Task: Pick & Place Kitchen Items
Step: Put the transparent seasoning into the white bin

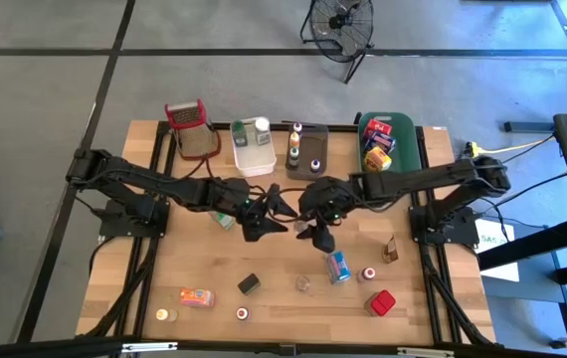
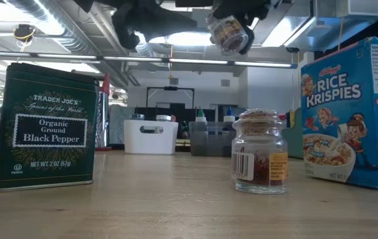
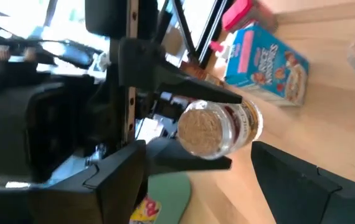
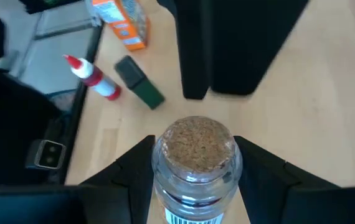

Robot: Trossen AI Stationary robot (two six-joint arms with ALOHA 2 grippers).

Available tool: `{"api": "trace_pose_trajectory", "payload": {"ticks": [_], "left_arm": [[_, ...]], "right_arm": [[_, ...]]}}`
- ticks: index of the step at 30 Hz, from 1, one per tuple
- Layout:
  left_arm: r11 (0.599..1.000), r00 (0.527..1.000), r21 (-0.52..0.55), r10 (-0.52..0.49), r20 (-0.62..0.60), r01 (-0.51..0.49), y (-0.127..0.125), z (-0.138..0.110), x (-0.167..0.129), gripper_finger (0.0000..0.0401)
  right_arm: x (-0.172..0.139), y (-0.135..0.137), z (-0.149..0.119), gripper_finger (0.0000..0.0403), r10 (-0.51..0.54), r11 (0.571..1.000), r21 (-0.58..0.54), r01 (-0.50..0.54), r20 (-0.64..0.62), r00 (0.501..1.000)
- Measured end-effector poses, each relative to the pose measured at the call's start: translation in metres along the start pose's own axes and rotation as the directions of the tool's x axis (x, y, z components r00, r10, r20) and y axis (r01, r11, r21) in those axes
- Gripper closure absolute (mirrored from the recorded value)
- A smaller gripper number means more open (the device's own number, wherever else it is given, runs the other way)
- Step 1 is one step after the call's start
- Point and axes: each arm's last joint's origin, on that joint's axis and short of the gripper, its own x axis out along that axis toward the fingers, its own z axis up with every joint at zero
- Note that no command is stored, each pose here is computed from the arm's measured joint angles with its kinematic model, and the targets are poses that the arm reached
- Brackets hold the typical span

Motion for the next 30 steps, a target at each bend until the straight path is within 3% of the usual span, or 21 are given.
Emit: {"api": "trace_pose_trajectory", "payload": {"ticks": [7, 13, 24, 30], "left_arm": [[0.995, 0.996, -0.042, -0.092, 0.022, 0.093, 0.007, 0.007, 0.004, 0.0116], [0.97, 0.973, -0.074, -0.232, 0.0, 0.231, 0.005, 0.007, 0.018, 0.0132], [0.973, 0.976, -0.082, -0.216, 0.008, 0.216, 0.018, 0.009, 0.026, 0.0139], [0.962, 0.964, -0.082, -0.252, 0.088, 0.259, 0.021, 0.005, 0.025, 0.0139]], "right_arm": [[0.015, -0.012, 0.001, 0.0219, 0.057, 0.998, 0.011, -0.057, -0.022, 0.998], [0.019, -0.017, 0.002, 0.0219, 0.09, 0.996, 0.004, -0.09, -0.02, 0.996], [0.019, -0.017, 0.003, 0.0219, 0.094, 0.996, -0.012, -0.094, -0.018, 0.995], [0.018, -0.017, 0.002, 0.0219, 0.094, 0.995, -0.017, -0.094, -0.018, 0.995]]}}
